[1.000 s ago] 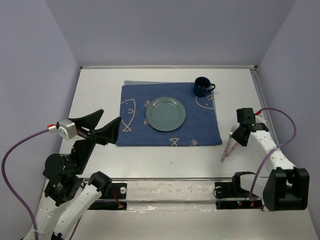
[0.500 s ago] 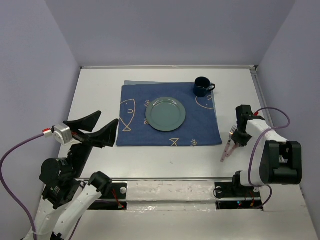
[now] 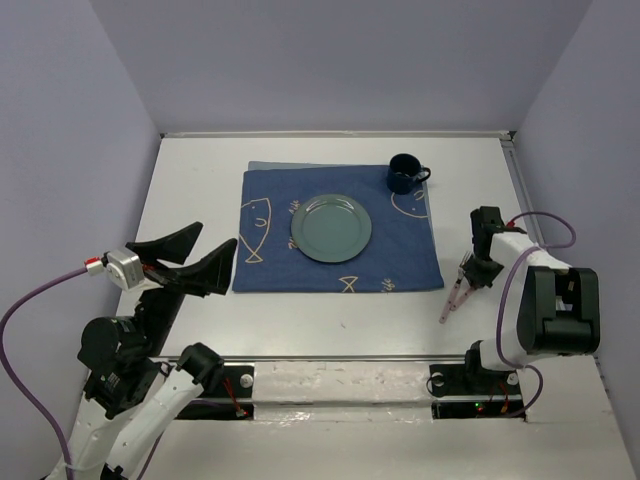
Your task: Set the dinner table for one person
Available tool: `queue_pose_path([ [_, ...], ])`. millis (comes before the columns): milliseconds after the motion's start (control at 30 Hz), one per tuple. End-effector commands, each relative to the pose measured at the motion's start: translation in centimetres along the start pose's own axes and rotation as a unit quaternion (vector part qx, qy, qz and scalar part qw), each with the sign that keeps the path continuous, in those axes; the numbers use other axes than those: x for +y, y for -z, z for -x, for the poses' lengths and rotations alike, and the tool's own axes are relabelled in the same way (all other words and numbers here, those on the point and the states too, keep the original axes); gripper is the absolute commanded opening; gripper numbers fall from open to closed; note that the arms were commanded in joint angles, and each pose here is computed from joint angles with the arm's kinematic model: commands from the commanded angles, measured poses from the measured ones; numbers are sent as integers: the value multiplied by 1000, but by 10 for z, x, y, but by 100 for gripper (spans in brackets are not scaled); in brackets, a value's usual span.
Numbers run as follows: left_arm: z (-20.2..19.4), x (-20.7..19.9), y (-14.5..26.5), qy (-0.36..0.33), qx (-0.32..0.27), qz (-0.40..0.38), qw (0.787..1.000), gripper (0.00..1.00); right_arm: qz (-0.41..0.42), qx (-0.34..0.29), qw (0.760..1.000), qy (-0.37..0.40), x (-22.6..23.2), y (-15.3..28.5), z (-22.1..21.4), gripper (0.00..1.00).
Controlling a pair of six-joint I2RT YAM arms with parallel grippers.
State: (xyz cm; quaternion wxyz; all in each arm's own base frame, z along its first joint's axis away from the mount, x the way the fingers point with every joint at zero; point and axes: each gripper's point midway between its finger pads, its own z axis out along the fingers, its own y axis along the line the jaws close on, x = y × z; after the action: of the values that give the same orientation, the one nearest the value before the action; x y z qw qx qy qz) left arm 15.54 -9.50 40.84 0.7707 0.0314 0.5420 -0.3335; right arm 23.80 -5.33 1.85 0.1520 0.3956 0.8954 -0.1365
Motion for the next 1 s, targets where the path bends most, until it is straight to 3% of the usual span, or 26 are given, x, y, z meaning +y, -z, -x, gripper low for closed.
queue_pose_path([
  [0, 25, -7, 3, -2, -37, -11, 999, 99, -25, -41, 999, -17, -8, 4, 23, 5],
  [133, 24, -7, 3, -3, -36, -12, 999, 99, -29, -66, 997, -26, -14, 15, 38, 1],
  [300, 22, -6, 1, -3, -32, -10, 999, 99, -15, -139, 990, -27, -15, 64, 86, 0],
  [367, 21, -6, 1, -3, -31, -9, 999, 99, 19, -156, 987, -16, -4, 84, 98, 0],
  [433, 21, -5, 1, -3, -30, -8, 999, 99, 110, -188, 976, 27, 25, 119, 108, 0],
  [500, 18, -5, -2, -4, -25, -8, 1000, 99, 202, -222, 949, 93, 72, 157, 101, 0],
  [567, 14, -5, -4, -3, -20, -7, 1000, 99, 238, -231, 933, 139, 104, 182, 92, 0],
  [667, 7, -3, -8, -4, -9, -4, 1000, 99, 279, -197, 916, 210, 152, 192, 52, 0],
  [967, 1, 5, -12, -11, -4, 14, 1000, 99, 360, -162, 880, 265, 216, 180, 12, 0],
])
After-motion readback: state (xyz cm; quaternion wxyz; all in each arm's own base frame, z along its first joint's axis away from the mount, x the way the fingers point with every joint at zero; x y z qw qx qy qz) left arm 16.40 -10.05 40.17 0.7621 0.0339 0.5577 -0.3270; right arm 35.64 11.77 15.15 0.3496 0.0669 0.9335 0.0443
